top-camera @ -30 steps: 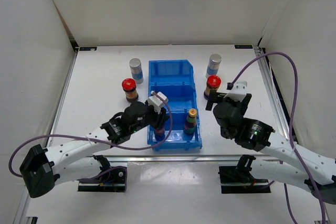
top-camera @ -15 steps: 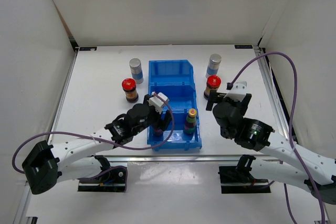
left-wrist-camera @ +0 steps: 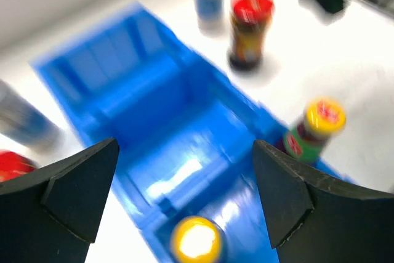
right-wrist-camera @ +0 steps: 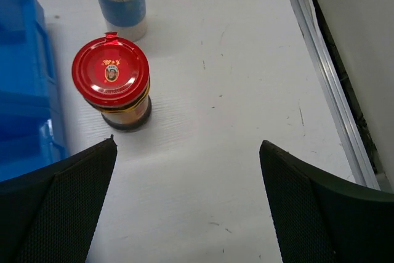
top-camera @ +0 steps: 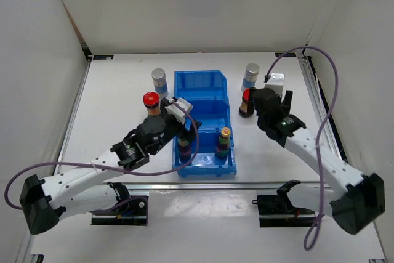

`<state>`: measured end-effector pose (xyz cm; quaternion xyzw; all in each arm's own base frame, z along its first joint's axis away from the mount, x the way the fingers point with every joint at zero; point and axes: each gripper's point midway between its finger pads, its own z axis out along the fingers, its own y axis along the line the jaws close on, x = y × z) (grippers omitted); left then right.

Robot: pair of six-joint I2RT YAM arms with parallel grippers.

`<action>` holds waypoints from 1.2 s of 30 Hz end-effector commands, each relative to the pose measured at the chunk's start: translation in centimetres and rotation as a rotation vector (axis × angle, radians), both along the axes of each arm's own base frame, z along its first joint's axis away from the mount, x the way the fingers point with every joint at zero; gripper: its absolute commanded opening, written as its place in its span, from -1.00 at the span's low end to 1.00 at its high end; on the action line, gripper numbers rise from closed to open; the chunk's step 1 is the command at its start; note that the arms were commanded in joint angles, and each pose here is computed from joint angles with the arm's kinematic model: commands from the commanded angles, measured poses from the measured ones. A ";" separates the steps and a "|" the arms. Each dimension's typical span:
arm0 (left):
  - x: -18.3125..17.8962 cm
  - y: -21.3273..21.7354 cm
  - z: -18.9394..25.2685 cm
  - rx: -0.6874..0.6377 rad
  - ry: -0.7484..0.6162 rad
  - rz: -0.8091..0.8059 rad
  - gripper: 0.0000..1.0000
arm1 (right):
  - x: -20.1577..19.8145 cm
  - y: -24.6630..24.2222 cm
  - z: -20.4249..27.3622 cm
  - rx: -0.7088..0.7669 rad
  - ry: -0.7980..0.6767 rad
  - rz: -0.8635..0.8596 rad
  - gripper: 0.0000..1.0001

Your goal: Organize the condiment bottles

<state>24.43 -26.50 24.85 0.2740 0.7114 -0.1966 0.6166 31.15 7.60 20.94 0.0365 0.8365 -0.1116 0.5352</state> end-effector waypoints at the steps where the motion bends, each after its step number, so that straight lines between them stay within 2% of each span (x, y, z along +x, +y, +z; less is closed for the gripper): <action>1: 0.6 3.3 6.1 0.003 -0.144 0.109 1.00 | 3.4 1.9 0.1 0.034 -0.016 0.064 1.00; 3: 0.7 5.4 7.8 -0.004 -0.177 0.184 1.00 | 5.2 2.6 0.7 0.051 -0.100 0.088 1.00; 6: 0.9 8.7 9.0 0.004 -0.211 0.274 1.00 | 7.4 3.2 -0.1 0.134 -0.111 0.118 1.00; 11: 1.1 13.6 5.8 0.096 -0.188 0.420 1.00 | 10.4 2.9 -3.6 0.160 0.005 0.095 1.00; 13: 0.9 15.9 4.6 0.096 -0.171 0.504 1.00 | 11.7 3.3 -4.0 0.160 0.014 0.107 1.00; 16: 0.7 18.2 4.1 0.079 -0.172 0.574 1.00 | 12.2 3.9 -5.7 0.152 0.071 0.121 1.00; 19: 0.4 20.0 2.8 0.090 -0.168 0.627 1.00 | 12.5 4.5 -5.8 0.175 0.064 0.138 1.00; 21: 0.4 20.5 1.3 0.141 -0.161 0.639 1.00 | 12.3 4.4 -6.7 0.179 0.089 0.129 1.00; 24: 0.5 21.3 0.5 0.149 -0.157 0.671 1.00 | 12.4 4.6 -6.8 0.199 0.093 0.117 1.00; 36: 1.1 20.7 0.2 0.148 -0.165 0.661 1.00 | 11.0 3.4 -7.3 0.204 0.098 0.060 1.00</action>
